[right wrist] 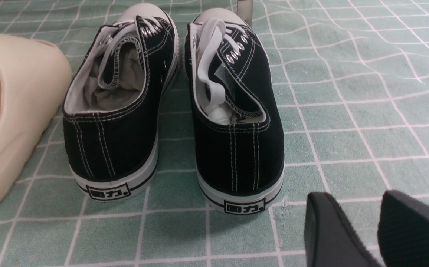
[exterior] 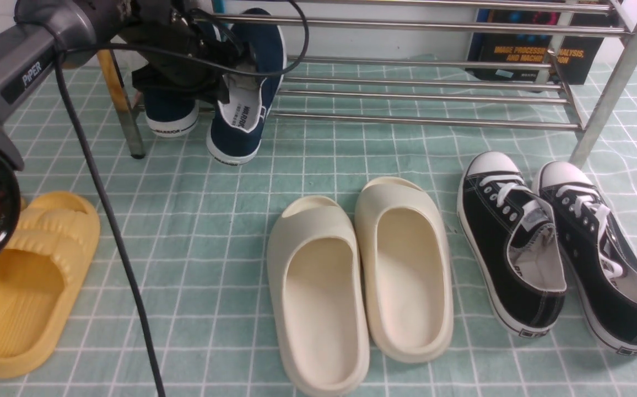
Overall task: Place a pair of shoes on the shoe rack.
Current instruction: Use the left arm to put a shoe into the shoe rack
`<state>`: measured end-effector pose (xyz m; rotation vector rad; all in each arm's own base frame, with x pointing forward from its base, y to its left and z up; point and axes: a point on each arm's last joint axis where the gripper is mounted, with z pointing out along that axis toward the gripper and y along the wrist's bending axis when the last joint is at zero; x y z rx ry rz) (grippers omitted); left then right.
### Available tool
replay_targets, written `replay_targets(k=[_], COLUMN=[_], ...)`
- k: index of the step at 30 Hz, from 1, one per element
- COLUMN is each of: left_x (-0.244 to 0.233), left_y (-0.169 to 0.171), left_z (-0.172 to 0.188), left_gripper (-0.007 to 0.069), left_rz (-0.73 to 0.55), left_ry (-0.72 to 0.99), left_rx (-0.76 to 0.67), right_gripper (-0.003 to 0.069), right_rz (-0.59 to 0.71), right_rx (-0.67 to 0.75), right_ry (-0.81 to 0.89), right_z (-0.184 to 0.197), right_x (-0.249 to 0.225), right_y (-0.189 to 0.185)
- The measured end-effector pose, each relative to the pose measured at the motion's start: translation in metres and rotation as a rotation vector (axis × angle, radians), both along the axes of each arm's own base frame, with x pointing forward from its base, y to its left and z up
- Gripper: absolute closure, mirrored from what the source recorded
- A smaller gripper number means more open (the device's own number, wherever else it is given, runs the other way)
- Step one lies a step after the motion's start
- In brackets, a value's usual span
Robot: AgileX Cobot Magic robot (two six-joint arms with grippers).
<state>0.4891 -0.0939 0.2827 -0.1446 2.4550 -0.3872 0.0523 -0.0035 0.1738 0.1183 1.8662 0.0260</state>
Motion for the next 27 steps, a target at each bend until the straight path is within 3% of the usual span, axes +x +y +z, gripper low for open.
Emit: replay_targets(k=[8, 15, 27], left_x=[0.0072, 0.0086, 0.0102], left_y=[0.0006, 0.0040, 0.0046], left_z=[0.0064, 0.0067, 0.0065], left_gripper=[0.0619, 0.0584, 0.0359], left_rz=[0.052, 0.053, 0.042], left_ry=[-0.093, -0.116, -0.133], left_rx=[-0.038, 0.013, 0.033], right_gripper=[0.0412, 0.0412, 0.0412], right_rz=[0.000, 0.000, 0.000], right_rx=[0.000, 0.000, 0.000], right_ry=[0.000, 0.000, 0.000], right_z=[0.0000, 0.0000, 0.0000], right_x=[0.0000, 0.0000, 0.0000], right_y=[0.0000, 0.0000, 0.0000])
